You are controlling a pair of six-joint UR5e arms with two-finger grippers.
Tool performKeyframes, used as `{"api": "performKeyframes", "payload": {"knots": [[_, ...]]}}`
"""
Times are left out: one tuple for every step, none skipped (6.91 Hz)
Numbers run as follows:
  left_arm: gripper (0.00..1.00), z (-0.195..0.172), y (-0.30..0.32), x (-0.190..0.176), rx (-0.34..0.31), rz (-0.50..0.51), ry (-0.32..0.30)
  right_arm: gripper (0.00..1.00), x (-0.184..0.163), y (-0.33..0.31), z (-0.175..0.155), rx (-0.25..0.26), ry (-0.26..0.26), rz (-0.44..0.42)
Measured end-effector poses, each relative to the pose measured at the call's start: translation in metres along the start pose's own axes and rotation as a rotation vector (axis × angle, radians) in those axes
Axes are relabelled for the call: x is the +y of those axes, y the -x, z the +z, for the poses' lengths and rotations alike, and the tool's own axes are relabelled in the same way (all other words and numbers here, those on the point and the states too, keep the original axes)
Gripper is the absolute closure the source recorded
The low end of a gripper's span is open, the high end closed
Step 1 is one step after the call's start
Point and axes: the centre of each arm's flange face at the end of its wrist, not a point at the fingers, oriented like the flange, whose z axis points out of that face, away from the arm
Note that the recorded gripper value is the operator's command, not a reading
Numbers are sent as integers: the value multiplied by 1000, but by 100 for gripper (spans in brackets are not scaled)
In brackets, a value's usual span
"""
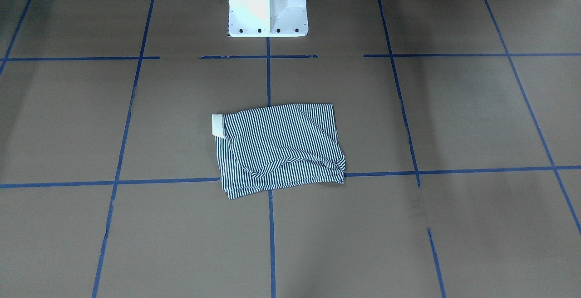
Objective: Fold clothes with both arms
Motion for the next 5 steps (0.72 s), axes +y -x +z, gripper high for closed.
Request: {"api": "performKeyframes", "payload": {"knots": [[0,0,0,0,0,0,0,0,0,0,0,0,-1,-1],[0,0,0,0,1,1,0,0,-1,1,-1,0,-2,-2],[0,0,0,0,1,2,-1,0,-1,1,-1,1,-3,-3],[0,0,-1,0,1,3,-1,0,-1,2,-2,1,-3,-4],[0,0,0,0,2,3,-1,0,-1,2,-2,1,-4,-4]]}}
